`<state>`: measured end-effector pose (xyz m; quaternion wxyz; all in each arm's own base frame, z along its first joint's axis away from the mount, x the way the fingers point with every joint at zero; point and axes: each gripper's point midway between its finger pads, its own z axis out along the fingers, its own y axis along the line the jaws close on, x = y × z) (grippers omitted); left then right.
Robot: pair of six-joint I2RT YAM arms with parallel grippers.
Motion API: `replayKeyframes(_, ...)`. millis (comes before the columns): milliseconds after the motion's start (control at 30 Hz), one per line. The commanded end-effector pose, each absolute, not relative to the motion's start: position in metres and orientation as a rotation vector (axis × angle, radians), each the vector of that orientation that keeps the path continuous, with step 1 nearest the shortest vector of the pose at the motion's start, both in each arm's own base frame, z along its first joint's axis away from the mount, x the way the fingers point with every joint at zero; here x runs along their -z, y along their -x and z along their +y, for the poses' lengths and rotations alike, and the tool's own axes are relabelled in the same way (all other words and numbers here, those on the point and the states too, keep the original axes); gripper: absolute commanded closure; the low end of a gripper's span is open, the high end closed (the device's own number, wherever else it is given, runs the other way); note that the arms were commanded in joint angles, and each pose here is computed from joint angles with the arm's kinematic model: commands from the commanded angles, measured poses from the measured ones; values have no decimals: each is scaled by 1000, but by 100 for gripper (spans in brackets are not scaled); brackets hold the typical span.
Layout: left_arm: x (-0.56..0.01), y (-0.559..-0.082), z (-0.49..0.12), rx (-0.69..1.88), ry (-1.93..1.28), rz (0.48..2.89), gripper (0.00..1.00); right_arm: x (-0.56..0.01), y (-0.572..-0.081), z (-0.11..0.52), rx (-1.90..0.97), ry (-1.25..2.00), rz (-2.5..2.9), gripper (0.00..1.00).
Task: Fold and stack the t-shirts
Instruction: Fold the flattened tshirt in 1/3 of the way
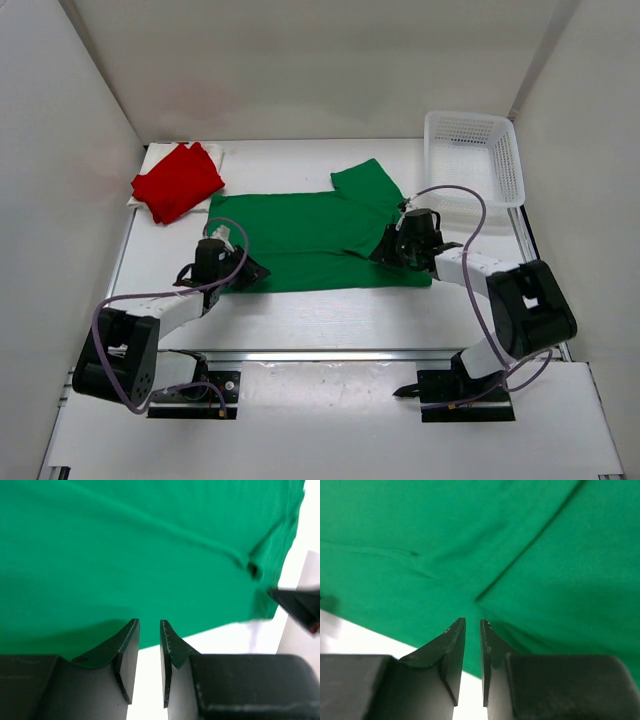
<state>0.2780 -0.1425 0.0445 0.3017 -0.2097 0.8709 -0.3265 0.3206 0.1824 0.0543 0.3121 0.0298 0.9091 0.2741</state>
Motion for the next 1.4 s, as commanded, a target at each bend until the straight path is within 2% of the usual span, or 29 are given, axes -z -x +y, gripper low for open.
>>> replayKeyframes(0,-60,-284,-169,905,445,2273,66,-65,-339,196,-787,-36,2330,83)
replayKeyframes(300,-63,-282,-249,950,182,2304,67,-48,-355,211,-842,-66,2361,80)
replayKeyframes(500,-38,-276,-247,972,221,2369,69,-50,-373,215,-851,-80,2346,86)
replayKeyframes(600,-38,-273,-246,967,214,2374,69,-69,-402,228,-876,-79,2299,88)
replayKeyframes(767,-45,-278,-242,955,222,2353,70,-89,-447,274,-1110,-72,2270,91)
replayKeyframes(833,-49,-279,-243,961,220,2338,69,-117,-466,285,-1067,-7,2226,86)
replayKeyframes(933,-55,-277,-248,967,206,2327,68,-126,-453,282,-950,62,2226,74)
replayKeyframes(1100,-54,-276,-256,989,188,2331,68,-110,-398,232,-766,0,2243,81)
replayKeyframes(1167,-49,-276,-254,982,188,2341,69,-83,-373,214,-714,-4,2331,80)
replayKeyframes(1367,-47,-274,-256,997,191,2344,69,-70,-355,192,-649,-52,2337,65)
